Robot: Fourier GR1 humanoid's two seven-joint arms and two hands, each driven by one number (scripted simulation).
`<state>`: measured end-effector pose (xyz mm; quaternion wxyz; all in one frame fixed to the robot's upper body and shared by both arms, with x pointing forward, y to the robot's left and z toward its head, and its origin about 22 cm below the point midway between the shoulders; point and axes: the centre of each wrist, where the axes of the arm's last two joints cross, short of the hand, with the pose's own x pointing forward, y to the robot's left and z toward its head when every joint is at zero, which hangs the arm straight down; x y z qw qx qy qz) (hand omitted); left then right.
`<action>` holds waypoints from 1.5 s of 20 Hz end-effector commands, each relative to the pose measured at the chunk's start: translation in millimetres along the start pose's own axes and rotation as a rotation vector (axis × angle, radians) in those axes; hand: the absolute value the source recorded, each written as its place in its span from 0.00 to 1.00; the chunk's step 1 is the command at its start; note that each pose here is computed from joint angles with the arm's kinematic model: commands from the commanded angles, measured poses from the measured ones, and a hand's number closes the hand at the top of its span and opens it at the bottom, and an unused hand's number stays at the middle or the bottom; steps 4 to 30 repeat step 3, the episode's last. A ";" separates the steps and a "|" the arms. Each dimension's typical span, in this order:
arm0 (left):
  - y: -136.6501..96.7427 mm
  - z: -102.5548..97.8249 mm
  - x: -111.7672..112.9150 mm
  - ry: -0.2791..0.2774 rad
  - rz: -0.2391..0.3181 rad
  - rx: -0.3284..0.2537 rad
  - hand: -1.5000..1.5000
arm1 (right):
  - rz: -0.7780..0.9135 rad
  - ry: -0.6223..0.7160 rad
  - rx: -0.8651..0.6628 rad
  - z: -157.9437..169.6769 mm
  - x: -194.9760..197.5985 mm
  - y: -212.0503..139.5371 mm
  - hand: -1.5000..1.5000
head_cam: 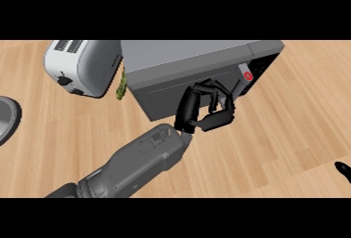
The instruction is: Pick up the milk, place it into the microwave and close the microwave
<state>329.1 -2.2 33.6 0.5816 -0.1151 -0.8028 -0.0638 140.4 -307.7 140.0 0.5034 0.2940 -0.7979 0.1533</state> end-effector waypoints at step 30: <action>18.0 -21.7 -4.2 0.048 -0.040 0.093 1.00 | -0.015 0.000 0.029 -3.4 2.4 4.4 0.00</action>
